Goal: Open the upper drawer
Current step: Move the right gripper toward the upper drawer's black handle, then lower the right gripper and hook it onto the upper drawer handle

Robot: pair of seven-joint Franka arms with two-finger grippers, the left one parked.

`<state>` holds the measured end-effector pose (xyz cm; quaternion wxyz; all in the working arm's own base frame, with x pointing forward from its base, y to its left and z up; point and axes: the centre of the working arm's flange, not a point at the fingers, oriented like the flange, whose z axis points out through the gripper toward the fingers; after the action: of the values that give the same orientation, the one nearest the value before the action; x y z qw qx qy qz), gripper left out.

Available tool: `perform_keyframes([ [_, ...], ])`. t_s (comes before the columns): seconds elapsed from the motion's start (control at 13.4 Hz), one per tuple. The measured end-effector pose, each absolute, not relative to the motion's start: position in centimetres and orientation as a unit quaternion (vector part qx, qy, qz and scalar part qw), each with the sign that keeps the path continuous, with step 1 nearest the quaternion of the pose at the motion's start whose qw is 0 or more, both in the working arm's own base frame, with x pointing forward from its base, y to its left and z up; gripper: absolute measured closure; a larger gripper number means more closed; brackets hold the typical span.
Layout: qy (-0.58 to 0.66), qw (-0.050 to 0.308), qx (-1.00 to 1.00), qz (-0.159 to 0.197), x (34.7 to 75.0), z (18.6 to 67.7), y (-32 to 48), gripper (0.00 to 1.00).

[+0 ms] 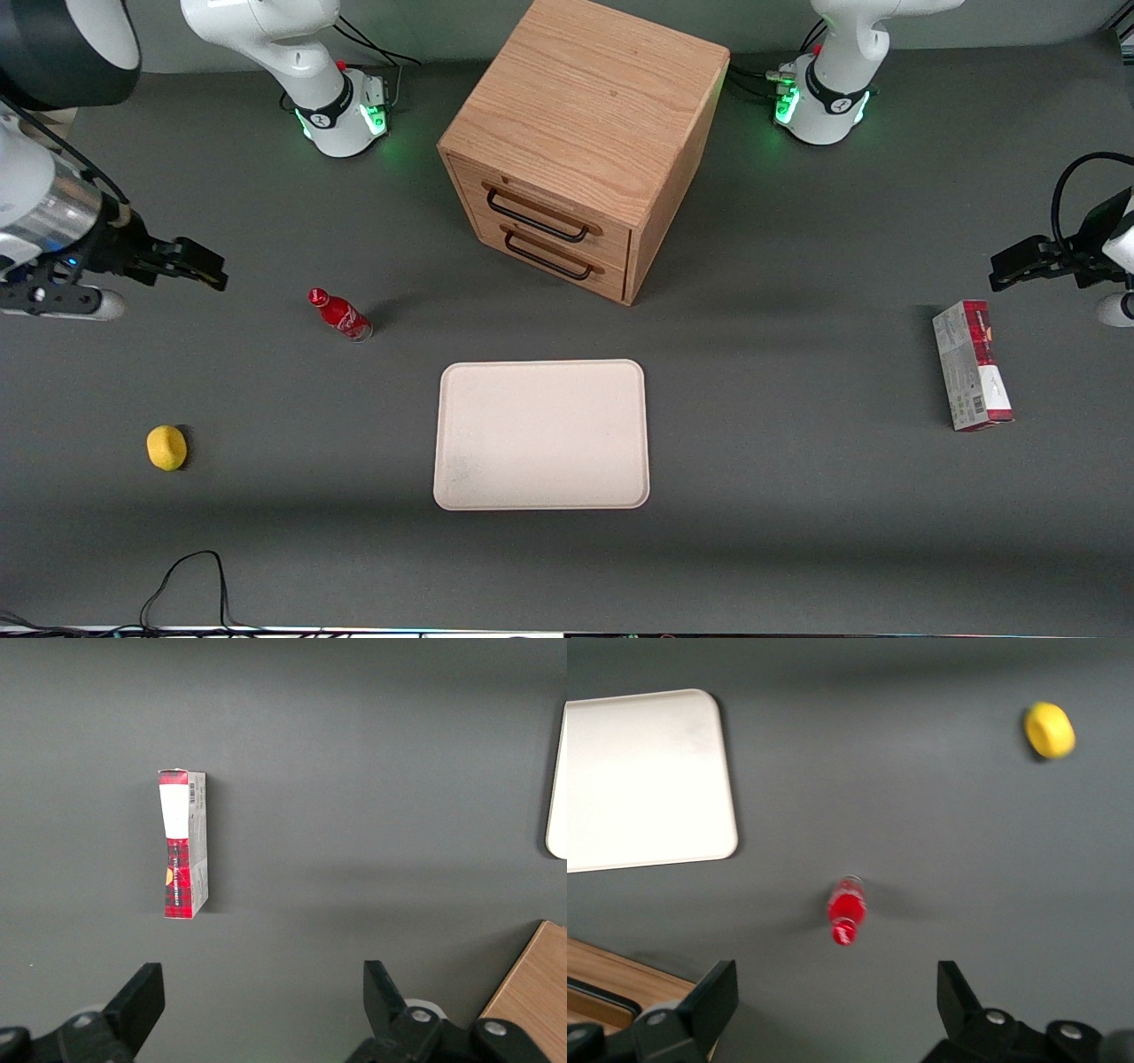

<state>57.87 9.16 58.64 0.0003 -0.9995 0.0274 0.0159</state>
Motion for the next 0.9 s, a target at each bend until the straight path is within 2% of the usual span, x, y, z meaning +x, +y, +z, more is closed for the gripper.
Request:
perform_keyframes([
  [0.22,-0.061,0.014,-0.998,0.024,57.9,57.3,19.2,0.00],
  [0.6,-0.247,0.041,-0.967,0.034,53.0,57.1,31.3,0.00],
  [0.67,-0.290,0.059,-0.954,0.045,51.9,56.7,33.1,0.00],
  [0.82,-0.338,0.119,-0.930,0.084,50.8,54.5,36.1,0.00],
  [0.9,-0.353,0.135,-0.921,0.100,50.8,53.0,37.0,0.00],
])
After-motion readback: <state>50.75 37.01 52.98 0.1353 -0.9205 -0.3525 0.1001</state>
